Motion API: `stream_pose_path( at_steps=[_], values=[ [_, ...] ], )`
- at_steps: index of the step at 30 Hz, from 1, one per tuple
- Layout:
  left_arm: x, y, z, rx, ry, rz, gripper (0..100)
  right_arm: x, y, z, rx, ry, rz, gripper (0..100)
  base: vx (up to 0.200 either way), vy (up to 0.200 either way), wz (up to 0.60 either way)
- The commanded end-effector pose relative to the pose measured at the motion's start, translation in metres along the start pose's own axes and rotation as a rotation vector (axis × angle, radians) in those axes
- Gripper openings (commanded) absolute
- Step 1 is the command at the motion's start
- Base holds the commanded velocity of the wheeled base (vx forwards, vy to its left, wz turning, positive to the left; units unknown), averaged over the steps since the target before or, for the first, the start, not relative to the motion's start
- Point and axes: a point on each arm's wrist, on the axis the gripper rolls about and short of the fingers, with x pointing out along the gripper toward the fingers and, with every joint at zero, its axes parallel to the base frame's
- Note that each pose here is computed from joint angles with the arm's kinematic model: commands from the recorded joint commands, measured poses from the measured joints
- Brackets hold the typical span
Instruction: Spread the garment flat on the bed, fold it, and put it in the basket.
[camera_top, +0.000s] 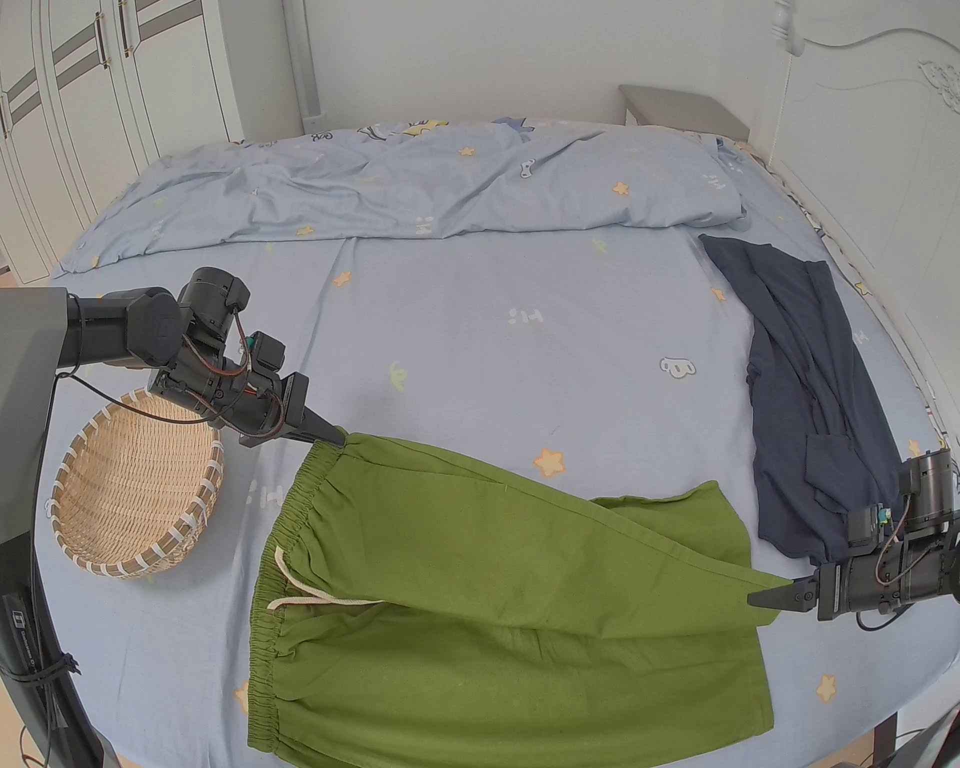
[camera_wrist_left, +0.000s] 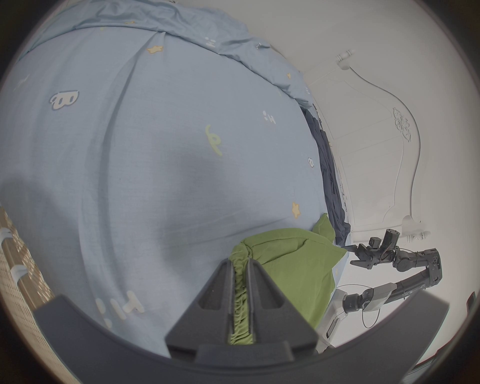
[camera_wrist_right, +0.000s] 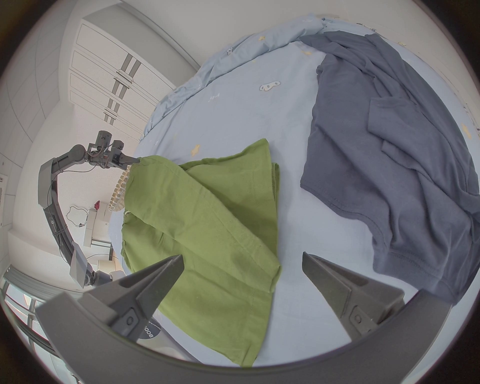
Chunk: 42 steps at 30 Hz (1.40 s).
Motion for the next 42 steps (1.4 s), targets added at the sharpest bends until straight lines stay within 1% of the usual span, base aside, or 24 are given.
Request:
stream_pose_path(
  at_steps=[1,4,5,15,19,22,24,25,26,27,28,29,31,33,34,35,37,38,39,42],
  values=[
    [-0.001,0.0,0.0,0.001,-0.002,0.0,0,0.014,-0.006,-0.002,0.019,0.045,0.006,100,0.0,0.0,0.0],
    [0.0,0.0,0.0,0.001,-0.001,0.0,0,0.016,-0.007,-0.002,0.017,0.042,0.006,100,0.0,0.0,0.0],
    [0.0,0.0,0.0,0.0,-0.001,0.0,0,0.016,-0.007,-0.001,0.016,0.041,0.006,0,0.0,0.0,0.0],
    [-0.001,-0.002,0.0,0.004,-0.002,-0.001,0,0.018,-0.009,-0.002,0.026,0.05,0.005,0,0.0,0.0,0.0],
    [-0.002,-0.002,-0.001,0.006,0.0,0.006,0,0.015,-0.008,0.005,0.003,0.012,0.001,0,0.0,0.0,0.0],
    [-0.013,-0.012,-0.003,0.02,-0.013,0.005,0,0.006,-0.002,0.027,-0.054,-0.09,-0.022,0,0.0,0.0,0.0],
    [-0.019,-0.015,-0.004,0.026,-0.024,0.007,0,-0.002,0.003,0.039,-0.082,-0.136,-0.043,0,0.0,0.0,0.0],
    [-0.025,-0.018,-0.004,0.032,-0.037,0.008,0,-0.006,0.007,0.051,-0.096,-0.158,-0.051,0,0.0,0.0,0.0],
    [-0.028,-0.019,-0.004,0.033,-0.042,0.008,0,-0.007,0.009,0.056,-0.103,-0.165,-0.05,0,0.0,0.0,0.0],
    [-0.034,-0.02,-0.004,0.033,-0.053,0.011,0,-0.01,0.013,0.068,-0.117,-0.175,-0.049,0,0.0,0.0,0.0],
    [-0.034,-0.02,-0.004,0.033,-0.053,0.011,0,-0.01,0.013,0.068,-0.117,-0.175,-0.049,0,0.0,0.0,0.0],
    [-0.042,-0.019,-0.003,0.036,-0.077,0.019,0,-0.013,0.017,0.085,-0.135,-0.202,-0.058,0,0.0,0.0,0.0],
    [-0.049,-0.016,-0.003,0.039,-0.107,0.031,0,-0.016,0.022,0.099,-0.156,-0.234,-0.064,0,0.0,0.0,0.0],
    [-0.053,-0.013,-0.002,0.04,-0.124,0.037,0,-0.016,0.024,0.107,-0.166,-0.244,-0.064,0,0.0,0.0,0.0],
    [-0.056,-0.008,-0.001,0.038,-0.146,0.047,0,-0.01,0.024,0.116,-0.168,-0.241,-0.07,0,0.0,0.0,0.0],
    [-0.056,-0.008,-0.001,0.038,-0.146,0.047,0,-0.01,0.024,0.116,-0.168,-0.241,-0.07,0,0.0,0.0,0.0],
    [-0.06,-0.003,-0.001,0.036,-0.166,0.056,0,-0.003,0.021,0.13,-0.171,-0.248,-0.072,0,0.0,0.0,0.0],
    [-0.06,-0.003,-0.001,0.036,-0.166,0.056,0,-0.003,0.021,0.13,-0.171,-0.248,-0.072,0,0.0,0.0,0.0],
    [-0.063,0.001,0.0,0.032,-0.176,0.063,0,0.001,0.02,0.141,-0.169,-0.263,-0.07,0,0.0,0.0,0.0],
    [-0.065,0.004,0.001,0.029,-0.189,0.07,0,0.009,0.016,0.154,-0.154,-0.276,-0.068,0,0.0,0.0,0.0]
  ],
)
